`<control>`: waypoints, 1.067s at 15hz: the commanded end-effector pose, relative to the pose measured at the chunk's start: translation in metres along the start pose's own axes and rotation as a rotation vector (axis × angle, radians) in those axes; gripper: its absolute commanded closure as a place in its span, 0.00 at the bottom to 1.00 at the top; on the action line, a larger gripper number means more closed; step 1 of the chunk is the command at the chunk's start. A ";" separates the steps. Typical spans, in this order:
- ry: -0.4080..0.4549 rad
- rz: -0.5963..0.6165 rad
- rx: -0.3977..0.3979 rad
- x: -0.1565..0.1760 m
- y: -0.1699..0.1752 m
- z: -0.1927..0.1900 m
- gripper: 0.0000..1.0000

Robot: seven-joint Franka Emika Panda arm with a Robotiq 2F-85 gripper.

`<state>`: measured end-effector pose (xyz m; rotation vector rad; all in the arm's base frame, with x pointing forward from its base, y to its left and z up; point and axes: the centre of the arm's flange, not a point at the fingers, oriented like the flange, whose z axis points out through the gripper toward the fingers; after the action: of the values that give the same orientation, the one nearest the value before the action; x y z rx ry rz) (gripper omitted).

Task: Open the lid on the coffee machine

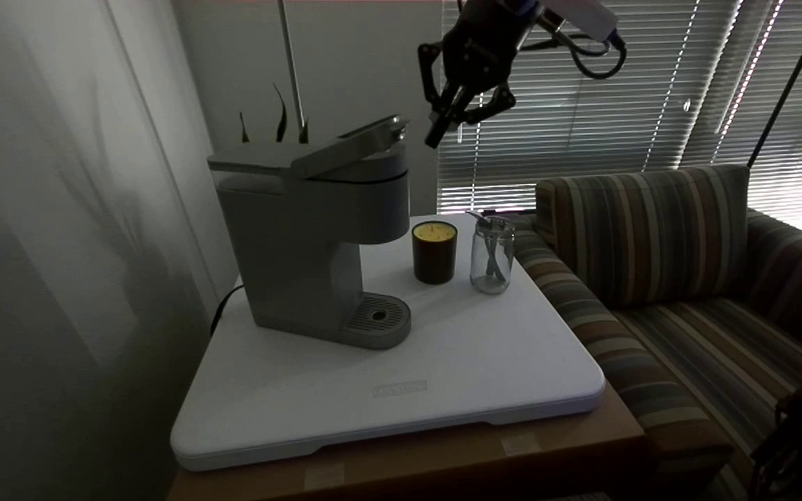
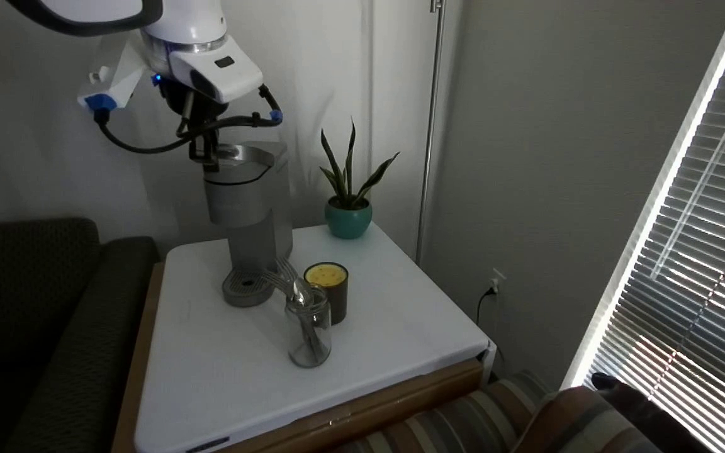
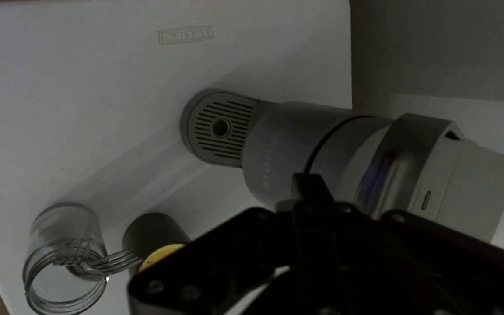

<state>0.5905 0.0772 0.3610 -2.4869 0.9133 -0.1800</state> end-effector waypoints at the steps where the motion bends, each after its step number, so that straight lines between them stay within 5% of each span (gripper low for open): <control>1: 0.010 -0.039 0.019 0.009 -0.006 0.014 1.00; 16: 0.051 -0.016 0.162 0.022 -0.008 0.018 1.00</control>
<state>0.6122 0.0782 0.3535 -2.3993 0.8686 -0.2852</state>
